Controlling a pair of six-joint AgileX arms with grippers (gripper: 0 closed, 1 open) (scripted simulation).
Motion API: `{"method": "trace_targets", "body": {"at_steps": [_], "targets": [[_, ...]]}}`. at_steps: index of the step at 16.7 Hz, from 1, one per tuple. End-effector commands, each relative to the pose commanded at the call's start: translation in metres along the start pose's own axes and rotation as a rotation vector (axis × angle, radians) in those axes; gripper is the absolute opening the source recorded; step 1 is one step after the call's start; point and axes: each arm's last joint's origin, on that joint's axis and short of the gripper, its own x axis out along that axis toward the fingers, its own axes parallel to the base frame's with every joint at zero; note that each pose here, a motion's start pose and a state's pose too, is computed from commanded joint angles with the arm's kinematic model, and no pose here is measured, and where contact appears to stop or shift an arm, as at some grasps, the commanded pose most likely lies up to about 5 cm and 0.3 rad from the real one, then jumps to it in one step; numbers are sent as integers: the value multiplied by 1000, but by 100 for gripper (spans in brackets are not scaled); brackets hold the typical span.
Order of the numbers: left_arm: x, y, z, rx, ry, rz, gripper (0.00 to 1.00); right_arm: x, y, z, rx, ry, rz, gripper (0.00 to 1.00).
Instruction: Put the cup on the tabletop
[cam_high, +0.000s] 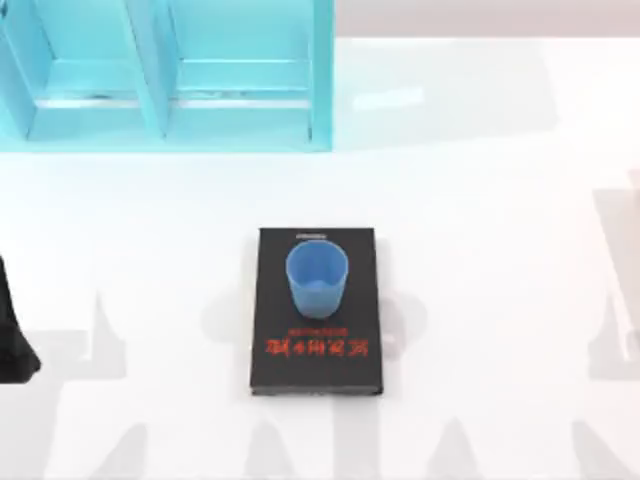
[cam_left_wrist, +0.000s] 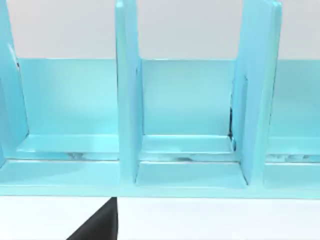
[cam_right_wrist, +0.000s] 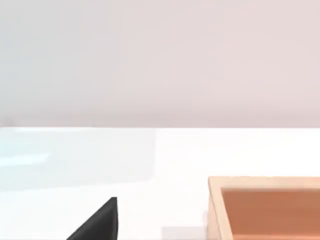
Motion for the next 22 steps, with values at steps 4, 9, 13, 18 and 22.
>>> {"method": "trace_targets", "body": {"at_steps": [4,9,13,18,22], "targets": [[0,0,0,0,0,0,100,0,1,5,7,13,8,100],[0,0,0,0,0,0,100,4,12,60,63,125,69,100],[0,0,0,0,0,0,100,25,31,140,123,254,132,100],[0,0,0,0,0,0,100,75,81,248,199,414,216,100],[0,0,0,0,0,0,100,123,144,295,241,571,267,100]]}}
